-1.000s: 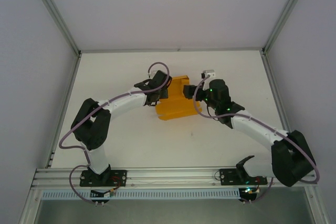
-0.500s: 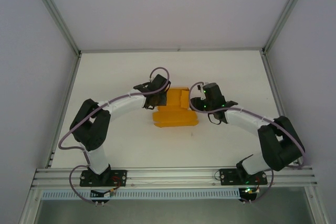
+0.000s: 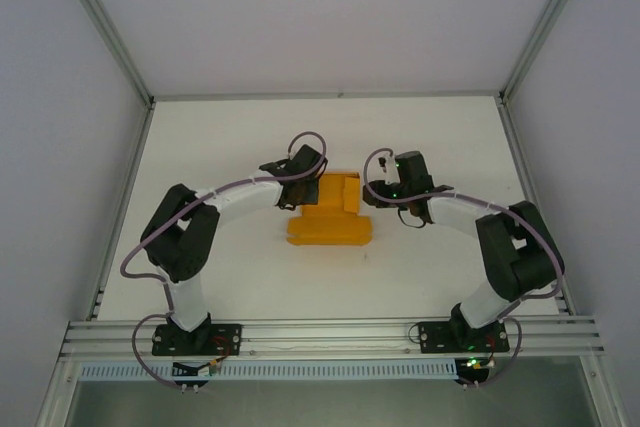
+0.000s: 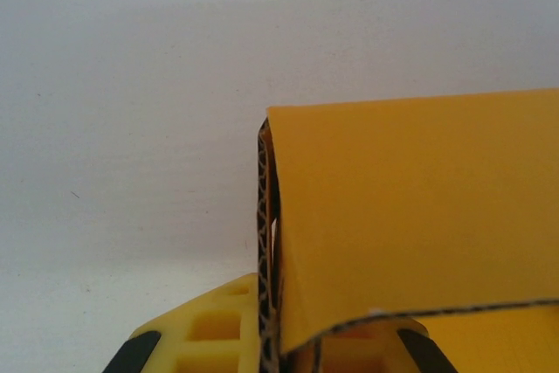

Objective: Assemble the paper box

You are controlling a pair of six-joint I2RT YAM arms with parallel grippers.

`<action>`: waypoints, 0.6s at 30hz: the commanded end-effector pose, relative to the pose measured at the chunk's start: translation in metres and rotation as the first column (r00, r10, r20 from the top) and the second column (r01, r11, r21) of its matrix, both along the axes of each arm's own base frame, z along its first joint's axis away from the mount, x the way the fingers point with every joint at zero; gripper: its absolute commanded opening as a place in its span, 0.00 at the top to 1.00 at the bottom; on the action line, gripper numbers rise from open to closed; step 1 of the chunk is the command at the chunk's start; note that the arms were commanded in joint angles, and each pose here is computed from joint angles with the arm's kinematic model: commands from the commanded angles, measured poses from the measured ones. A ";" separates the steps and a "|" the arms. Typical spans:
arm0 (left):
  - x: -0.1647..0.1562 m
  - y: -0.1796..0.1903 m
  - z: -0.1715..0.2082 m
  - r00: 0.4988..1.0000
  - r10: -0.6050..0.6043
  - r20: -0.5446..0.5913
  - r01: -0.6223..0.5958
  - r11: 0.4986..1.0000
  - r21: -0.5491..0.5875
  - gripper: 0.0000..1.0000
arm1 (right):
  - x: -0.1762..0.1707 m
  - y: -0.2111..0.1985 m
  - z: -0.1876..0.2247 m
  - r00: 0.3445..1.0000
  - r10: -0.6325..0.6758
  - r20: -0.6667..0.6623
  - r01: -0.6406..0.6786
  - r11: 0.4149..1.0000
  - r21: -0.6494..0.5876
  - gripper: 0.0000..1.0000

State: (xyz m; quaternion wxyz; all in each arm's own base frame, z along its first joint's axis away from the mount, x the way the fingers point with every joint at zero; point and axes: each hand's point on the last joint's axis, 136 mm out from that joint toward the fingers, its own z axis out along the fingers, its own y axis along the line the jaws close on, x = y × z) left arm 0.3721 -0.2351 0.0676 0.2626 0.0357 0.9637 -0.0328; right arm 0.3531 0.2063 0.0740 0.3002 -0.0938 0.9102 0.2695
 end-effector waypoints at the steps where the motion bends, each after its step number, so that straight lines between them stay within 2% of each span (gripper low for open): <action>1: 0.001 0.003 -0.003 1.000 0.012 -0.007 -0.012 1.000 0.029 1.00 | -0.004 0.006 0.016 0.997 0.042 0.062 -0.044 0.998 0.032 0.66; 5: 0.001 0.004 -0.006 1.000 0.019 -0.008 -0.019 0.999 0.040 1.00 | -0.015 -0.001 0.019 0.997 0.041 0.066 -0.043 0.999 0.021 0.57; 14: 0.000 0.002 -0.009 1.000 0.022 -0.012 -0.022 1.000 0.023 1.00 | -0.021 0.025 0.027 0.984 0.169 0.060 -0.175 0.979 0.108 0.58; 18: 0.000 0.003 -0.009 1.000 0.023 -0.008 -0.023 1.000 0.019 1.00 | -0.012 0.023 0.018 0.988 0.146 0.045 -0.149 0.986 0.079 0.58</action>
